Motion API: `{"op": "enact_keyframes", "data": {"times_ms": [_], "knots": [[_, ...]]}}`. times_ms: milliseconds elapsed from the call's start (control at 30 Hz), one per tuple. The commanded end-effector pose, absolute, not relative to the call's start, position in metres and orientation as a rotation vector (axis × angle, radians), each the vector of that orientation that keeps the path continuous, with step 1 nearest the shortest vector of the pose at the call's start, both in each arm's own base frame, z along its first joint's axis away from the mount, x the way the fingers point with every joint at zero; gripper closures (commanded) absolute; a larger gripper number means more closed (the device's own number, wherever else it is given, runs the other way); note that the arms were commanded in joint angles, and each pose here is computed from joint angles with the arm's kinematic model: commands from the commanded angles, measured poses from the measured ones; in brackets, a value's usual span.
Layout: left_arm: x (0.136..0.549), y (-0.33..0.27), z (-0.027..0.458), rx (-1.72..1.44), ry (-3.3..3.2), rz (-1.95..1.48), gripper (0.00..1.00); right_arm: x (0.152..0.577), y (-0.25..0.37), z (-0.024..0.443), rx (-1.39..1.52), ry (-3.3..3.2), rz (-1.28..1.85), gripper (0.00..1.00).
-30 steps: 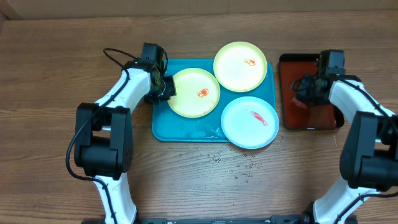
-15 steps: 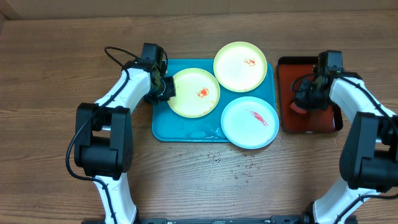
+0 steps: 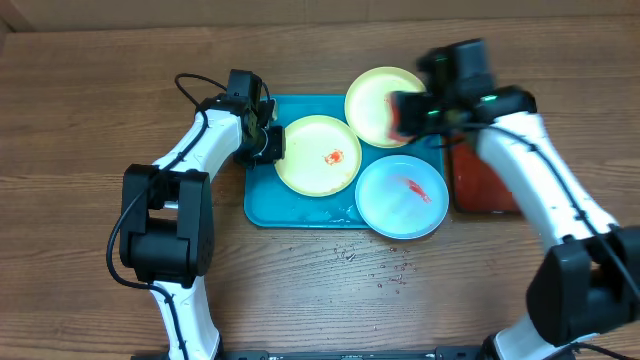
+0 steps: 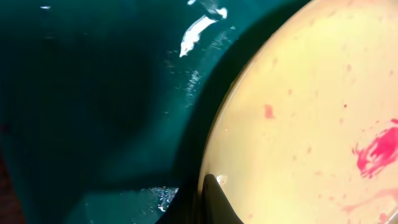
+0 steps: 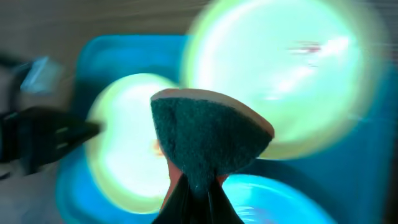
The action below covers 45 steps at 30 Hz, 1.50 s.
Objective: Clean dirty plates on tray and stack at the side
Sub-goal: 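Scrub the left-held yellow plate with the sponge in the right gripper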
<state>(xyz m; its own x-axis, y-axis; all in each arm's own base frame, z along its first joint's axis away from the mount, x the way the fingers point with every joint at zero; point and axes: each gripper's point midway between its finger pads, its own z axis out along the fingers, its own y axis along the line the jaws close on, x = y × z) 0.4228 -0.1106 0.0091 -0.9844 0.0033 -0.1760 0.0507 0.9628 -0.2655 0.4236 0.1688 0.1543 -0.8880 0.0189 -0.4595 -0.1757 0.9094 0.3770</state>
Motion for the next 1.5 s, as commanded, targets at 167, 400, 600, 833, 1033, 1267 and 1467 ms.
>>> {"op": "enact_keyframes", "data": {"times_ms": [167,400,600,833,1033,1267,1467], "knots": [[0.404,-0.094,-0.003,0.010,3.033,-0.455,0.96,0.409,0.254,0.098,-0.233,2.691,0.646,0.97],[0.404,-0.082,-0.002,-0.031,3.040,-0.444,0.96,0.397,0.276,0.044,-0.261,2.790,0.639,0.96],[0.403,-0.086,-0.002,-0.019,3.040,-0.448,0.96,0.401,0.282,0.012,-0.171,2.831,0.648,0.96],[0.403,-0.095,0.000,-0.003,3.031,-0.503,0.96,0.375,0.324,0.002,-0.255,2.861,0.770,0.96],[0.404,-0.095,0.000,-0.002,3.028,-0.504,0.96,0.360,0.348,0.011,-0.342,2.854,0.802,0.96],[0.404,-0.095,0.000,-0.001,3.029,-0.501,0.96,0.395,0.286,0.001,-0.150,2.851,0.332,0.96],[0.404,-0.094,-0.001,0.011,3.028,-0.490,0.96,0.432,0.248,0.010,-0.065,2.769,0.178,0.96]]}}
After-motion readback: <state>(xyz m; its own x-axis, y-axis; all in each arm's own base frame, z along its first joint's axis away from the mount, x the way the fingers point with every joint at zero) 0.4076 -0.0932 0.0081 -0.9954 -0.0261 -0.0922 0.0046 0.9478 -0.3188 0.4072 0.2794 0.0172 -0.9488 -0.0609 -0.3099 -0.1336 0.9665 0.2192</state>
